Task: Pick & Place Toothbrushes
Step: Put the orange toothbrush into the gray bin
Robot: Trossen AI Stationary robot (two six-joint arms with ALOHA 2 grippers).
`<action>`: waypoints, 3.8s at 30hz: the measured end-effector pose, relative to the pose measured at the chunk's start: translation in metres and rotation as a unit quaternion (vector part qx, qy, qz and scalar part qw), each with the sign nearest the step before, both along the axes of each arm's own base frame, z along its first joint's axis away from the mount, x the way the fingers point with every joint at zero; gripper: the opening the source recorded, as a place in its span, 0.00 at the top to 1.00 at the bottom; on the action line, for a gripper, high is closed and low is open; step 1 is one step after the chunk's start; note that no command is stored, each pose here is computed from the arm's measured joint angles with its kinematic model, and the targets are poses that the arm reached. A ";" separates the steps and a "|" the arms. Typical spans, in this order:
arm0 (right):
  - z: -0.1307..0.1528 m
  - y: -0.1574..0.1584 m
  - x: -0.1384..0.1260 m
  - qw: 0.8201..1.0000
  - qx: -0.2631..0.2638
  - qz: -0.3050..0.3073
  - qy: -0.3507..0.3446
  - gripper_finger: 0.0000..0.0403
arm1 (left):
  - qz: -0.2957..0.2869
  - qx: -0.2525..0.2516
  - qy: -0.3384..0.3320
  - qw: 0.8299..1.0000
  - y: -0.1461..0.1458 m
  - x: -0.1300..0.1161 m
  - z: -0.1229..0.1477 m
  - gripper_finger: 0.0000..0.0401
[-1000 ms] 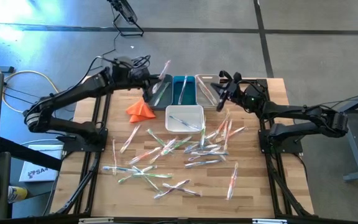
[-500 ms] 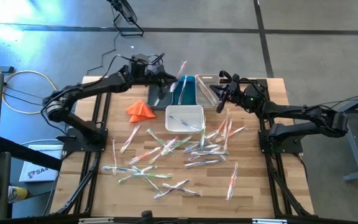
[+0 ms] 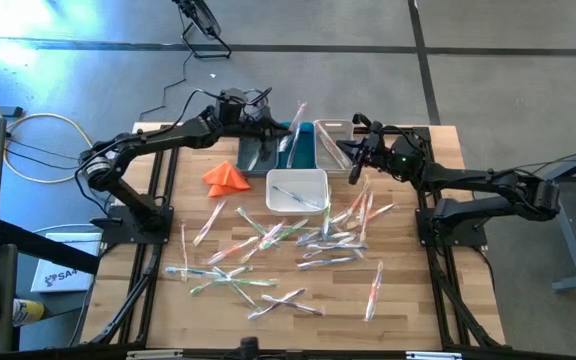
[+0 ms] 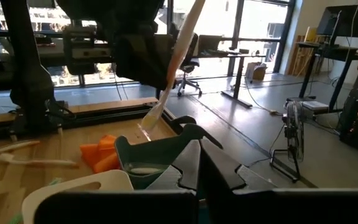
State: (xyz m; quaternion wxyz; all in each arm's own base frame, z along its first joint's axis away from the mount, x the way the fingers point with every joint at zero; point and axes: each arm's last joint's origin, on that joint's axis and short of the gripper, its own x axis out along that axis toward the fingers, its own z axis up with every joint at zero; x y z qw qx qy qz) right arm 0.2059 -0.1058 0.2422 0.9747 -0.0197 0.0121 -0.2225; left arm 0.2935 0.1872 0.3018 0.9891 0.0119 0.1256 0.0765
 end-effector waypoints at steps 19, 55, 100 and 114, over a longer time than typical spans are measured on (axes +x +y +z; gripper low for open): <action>-0.030 -0.011 0.037 0.987 0.056 0.106 -0.103 0.67 | -0.043 0.007 -0.013 0.999 -0.033 0.015 -0.016 0.97; -0.028 -0.007 0.090 0.982 0.027 0.135 -0.126 0.74 | -0.055 -0.019 0.004 0.998 -0.043 0.020 -0.021 0.97; -0.028 -0.007 0.090 0.982 0.032 0.134 -0.128 0.99 | -0.054 -0.032 0.002 0.998 -0.045 0.021 -0.021 0.75; -0.030 -0.007 0.091 0.983 0.038 0.133 -0.118 0.99 | -0.053 -0.029 0.003 0.998 -0.045 0.021 -0.021 0.67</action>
